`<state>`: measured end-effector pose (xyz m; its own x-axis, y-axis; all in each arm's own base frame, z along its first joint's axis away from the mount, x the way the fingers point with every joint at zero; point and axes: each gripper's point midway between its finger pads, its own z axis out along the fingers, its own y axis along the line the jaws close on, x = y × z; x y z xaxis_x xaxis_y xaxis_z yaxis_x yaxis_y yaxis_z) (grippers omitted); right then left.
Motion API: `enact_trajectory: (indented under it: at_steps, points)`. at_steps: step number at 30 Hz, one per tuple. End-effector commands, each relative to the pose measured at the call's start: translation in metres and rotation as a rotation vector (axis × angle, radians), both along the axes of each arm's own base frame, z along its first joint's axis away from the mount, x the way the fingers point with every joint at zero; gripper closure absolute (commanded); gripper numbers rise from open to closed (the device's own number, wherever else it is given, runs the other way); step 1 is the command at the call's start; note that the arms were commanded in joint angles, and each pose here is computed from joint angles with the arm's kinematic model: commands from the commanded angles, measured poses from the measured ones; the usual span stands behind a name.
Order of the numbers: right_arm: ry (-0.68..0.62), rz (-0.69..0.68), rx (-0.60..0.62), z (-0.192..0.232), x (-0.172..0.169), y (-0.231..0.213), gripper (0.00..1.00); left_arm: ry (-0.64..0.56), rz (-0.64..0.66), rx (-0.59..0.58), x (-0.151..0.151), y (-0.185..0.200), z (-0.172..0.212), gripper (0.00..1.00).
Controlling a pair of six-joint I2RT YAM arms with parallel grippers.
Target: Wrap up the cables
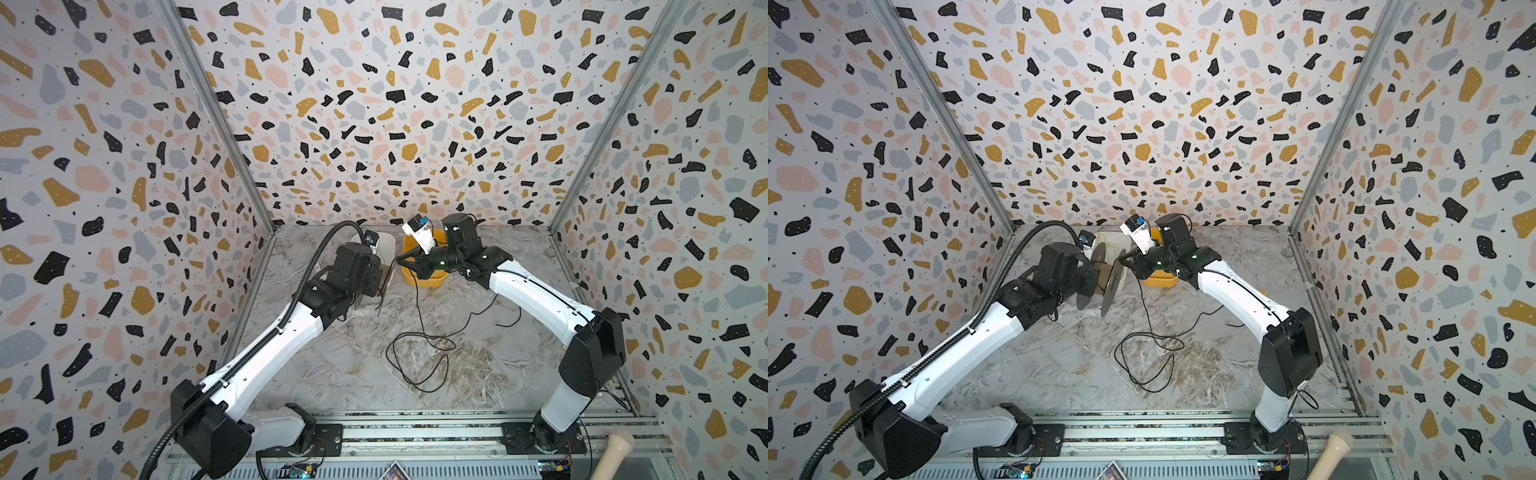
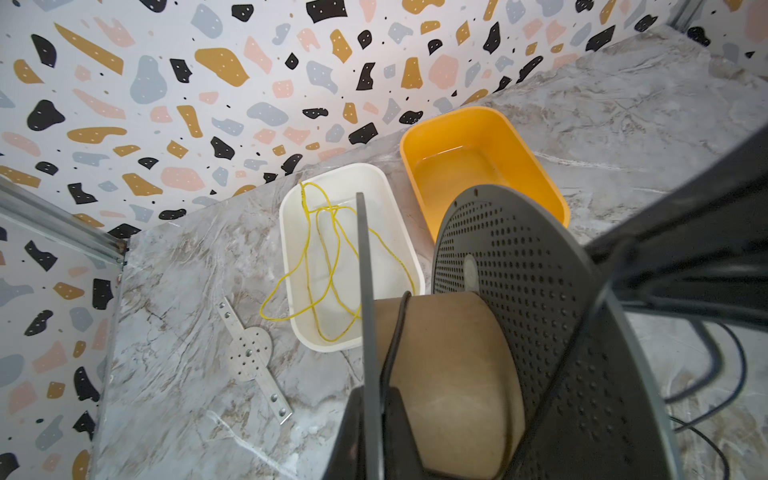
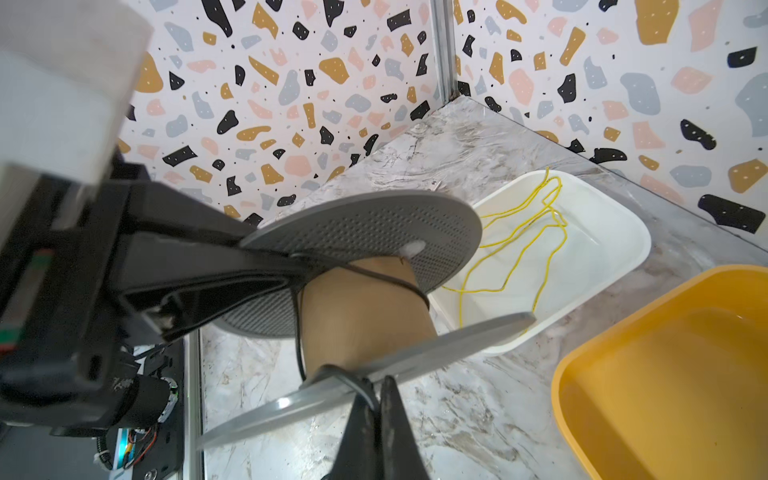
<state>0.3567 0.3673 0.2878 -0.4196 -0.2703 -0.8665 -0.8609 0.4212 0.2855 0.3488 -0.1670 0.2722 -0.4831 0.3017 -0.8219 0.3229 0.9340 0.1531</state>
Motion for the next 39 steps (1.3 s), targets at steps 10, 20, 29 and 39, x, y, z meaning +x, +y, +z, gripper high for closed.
enact_trajectory:
  at_steps: [10, 20, 29, 39]
  points:
    - [-0.022, -0.324, -0.069, -0.025, 0.092, -0.073, 1.00, -0.079, -0.021, 0.009, -0.022, 0.016, 0.033, 1.00]
    - [-0.063, -0.257, -0.021, -0.021, 0.087, -0.074, 0.96, -0.087, -0.015, 0.010, -0.019, 0.016, 0.042, 1.00]
    - [-0.104, -0.326, -0.089, -0.035, 0.105, -0.083, 0.94, -0.114, -0.001, 0.012, -0.012, 0.016, 0.044, 1.00]
    - [-0.156, -0.389, -0.094, -0.036, 0.129, -0.084, 0.91, -0.118, -0.009, 0.009, -0.008, 0.012, 0.042, 1.00]
